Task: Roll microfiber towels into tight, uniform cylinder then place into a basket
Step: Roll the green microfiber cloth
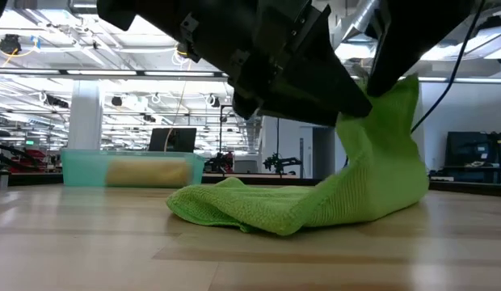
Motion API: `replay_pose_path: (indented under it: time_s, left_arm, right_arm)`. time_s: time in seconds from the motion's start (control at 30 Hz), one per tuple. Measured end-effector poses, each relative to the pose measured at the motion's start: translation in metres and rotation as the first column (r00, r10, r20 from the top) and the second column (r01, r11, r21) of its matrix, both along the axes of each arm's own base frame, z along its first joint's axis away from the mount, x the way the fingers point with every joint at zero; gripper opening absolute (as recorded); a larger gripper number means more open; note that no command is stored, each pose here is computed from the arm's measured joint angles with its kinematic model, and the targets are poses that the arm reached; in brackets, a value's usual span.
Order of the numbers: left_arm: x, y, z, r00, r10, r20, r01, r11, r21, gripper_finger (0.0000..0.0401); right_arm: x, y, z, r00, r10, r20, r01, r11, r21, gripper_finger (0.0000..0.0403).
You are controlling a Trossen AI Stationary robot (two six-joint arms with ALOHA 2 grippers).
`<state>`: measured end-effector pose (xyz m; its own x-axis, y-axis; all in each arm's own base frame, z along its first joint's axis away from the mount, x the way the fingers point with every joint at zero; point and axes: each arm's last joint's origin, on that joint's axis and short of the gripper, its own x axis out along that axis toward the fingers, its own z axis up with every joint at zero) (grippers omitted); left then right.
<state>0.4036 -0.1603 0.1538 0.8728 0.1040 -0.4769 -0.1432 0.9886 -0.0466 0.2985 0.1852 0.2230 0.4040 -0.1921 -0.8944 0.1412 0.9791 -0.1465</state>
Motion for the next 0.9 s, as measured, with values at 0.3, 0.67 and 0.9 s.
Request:
replay_pose_path:
  time_s: [0.3, 0.67, 0.9]
  left_arm:
    - [0.0, 0.0, -0.001, 1.0, 0.01, -0.006, -0.01, 1.0, -0.026, 0.0177]
    - [-0.004, 0.004, -0.007, 0.996, 0.042, -0.08, -0.045, 0.998, -0.035, 0.0176]
    - [-0.008, 0.008, -0.014, 0.985, 0.076, -0.154, -0.082, 0.996, -0.032, 0.0176]
  right_arm:
    - [-0.005, -0.003, 0.011, 0.998, -0.03, -0.056, 0.028, 0.999, -0.045, 0.0007]
    - [-0.008, -0.006, 0.033, 0.995, -0.076, -0.069, 0.068, 0.992, -0.11, 0.0006]
    - [-0.012, -0.011, 0.044, 0.989, -0.127, -0.076, 0.113, 0.979, -0.169, 0.0006]
